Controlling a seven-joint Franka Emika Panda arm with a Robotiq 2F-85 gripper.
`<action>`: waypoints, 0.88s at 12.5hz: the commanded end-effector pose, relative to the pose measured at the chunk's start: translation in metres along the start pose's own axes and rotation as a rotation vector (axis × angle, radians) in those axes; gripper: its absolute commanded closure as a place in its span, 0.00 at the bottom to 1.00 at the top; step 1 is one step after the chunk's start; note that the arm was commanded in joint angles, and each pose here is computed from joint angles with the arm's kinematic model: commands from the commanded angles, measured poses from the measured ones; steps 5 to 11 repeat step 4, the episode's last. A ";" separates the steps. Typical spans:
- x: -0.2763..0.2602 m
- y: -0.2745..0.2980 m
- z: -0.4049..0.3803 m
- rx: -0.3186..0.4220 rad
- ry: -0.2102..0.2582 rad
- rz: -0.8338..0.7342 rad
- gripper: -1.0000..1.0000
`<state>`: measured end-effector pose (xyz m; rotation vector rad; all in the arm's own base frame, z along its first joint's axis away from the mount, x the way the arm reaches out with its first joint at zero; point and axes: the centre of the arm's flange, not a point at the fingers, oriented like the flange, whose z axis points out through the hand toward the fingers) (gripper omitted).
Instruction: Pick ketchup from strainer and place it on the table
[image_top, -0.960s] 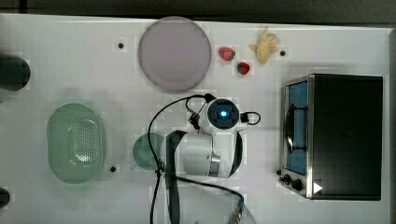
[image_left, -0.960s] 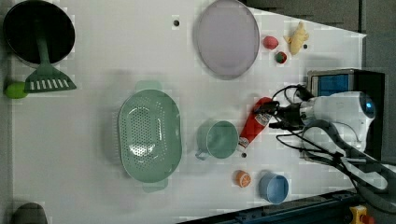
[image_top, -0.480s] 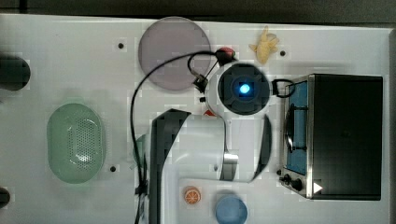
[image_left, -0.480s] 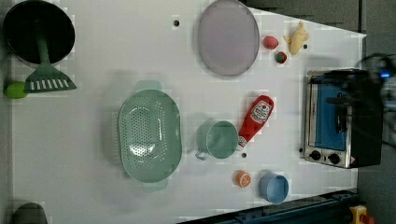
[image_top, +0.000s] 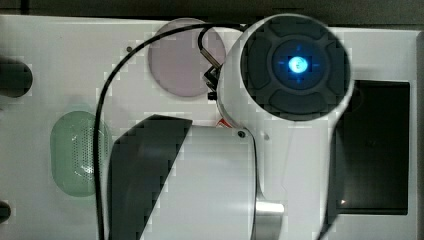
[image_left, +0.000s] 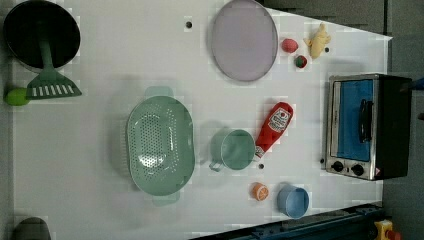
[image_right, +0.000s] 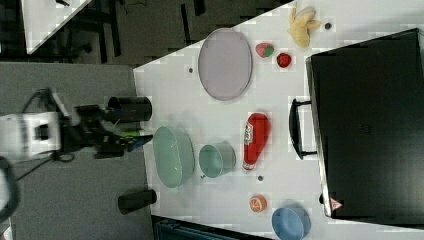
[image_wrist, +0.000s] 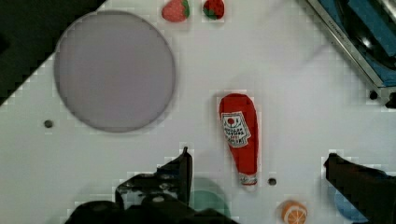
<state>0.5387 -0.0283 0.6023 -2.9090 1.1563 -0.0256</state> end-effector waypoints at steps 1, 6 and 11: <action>0.002 0.001 0.008 -0.053 -0.054 0.072 0.00; 0.004 -0.001 0.012 -0.054 -0.056 0.071 0.00; 0.004 -0.001 0.012 -0.054 -0.056 0.071 0.00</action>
